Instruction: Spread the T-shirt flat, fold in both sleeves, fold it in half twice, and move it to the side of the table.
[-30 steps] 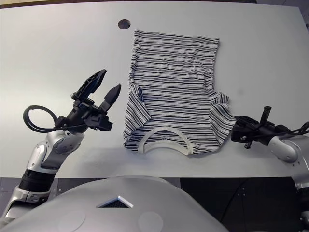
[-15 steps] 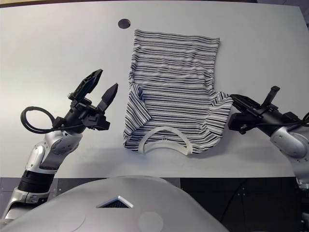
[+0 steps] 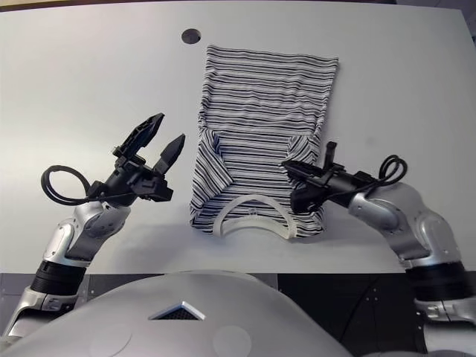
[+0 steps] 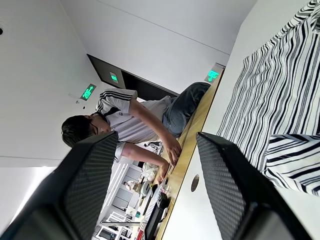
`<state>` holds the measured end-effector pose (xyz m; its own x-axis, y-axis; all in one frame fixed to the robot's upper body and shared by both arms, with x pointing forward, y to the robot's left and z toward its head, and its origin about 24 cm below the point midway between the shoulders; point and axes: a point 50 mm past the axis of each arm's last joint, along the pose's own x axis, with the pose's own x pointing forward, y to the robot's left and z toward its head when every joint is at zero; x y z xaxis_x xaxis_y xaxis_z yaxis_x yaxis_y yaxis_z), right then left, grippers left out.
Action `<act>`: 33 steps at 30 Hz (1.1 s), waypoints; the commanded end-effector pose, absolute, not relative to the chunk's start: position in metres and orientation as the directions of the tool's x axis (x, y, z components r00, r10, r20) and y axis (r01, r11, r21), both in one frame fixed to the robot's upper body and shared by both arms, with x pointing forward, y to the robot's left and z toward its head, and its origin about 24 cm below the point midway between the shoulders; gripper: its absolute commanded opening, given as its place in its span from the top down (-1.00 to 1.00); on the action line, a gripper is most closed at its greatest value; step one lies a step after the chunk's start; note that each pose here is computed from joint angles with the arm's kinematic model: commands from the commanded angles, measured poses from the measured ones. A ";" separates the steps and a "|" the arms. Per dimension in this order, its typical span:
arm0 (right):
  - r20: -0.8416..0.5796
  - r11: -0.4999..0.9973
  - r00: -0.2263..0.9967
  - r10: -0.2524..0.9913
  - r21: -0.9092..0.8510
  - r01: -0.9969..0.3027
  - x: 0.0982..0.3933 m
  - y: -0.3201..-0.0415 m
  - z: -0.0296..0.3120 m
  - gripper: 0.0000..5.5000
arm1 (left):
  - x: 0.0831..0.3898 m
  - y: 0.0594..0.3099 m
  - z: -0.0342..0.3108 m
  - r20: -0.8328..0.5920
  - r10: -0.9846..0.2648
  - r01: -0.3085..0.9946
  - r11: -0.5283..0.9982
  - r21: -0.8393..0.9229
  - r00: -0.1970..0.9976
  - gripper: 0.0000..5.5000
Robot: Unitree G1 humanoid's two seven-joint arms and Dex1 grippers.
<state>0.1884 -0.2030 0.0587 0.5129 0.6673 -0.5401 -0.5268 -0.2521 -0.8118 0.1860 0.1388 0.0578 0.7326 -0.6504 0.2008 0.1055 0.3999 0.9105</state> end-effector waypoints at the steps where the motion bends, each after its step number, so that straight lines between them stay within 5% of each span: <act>1: -0.566 -0.293 0.480 0.670 -0.796 -0.530 0.193 -0.199 0.052 0.96 | 0.188 0.140 0.056 0.202 -0.653 0.098 0.392 0.915 0.730 -0.06; 11: -0.535 -0.284 0.516 0.669 -0.825 -0.488 0.195 -0.207 0.057 0.35 | 0.209 0.152 0.058 0.138 -0.688 0.082 0.277 0.957 0.712 -0.06; 19: -0.395 -0.161 0.567 0.723 -0.894 -0.418 0.203 -0.202 0.084 -0.19 | 0.288 0.120 0.061 0.066 -0.776 0.110 0.172 0.979 0.627 -0.06; 25: -0.169 0.067 0.584 0.794 -0.930 -0.360 0.217 -0.173 0.105 -0.31 | 0.334 0.062 0.048 -0.196 -0.816 0.217 -0.089 0.972 0.543 -0.06; 29: -0.096 0.151 0.596 0.797 -0.924 -0.351 0.226 -0.167 0.109 -0.31 | 0.328 0.053 0.018 -0.433 -0.761 0.309 -0.315 0.897 0.483 -0.06; 33: 0.045 0.296 0.687 0.725 -0.921 -0.252 0.248 -0.167 0.123 -0.31 | 0.312 0.072 -0.018 -0.658 -0.625 0.398 -0.524 0.753 0.420 -0.06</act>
<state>0.2365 -0.1649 0.1111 0.6432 0.7652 -0.0276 -0.3186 0.2346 -0.9184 0.3290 0.0480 0.0195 0.4796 -0.7552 -0.4467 0.3003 -0.3371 0.8923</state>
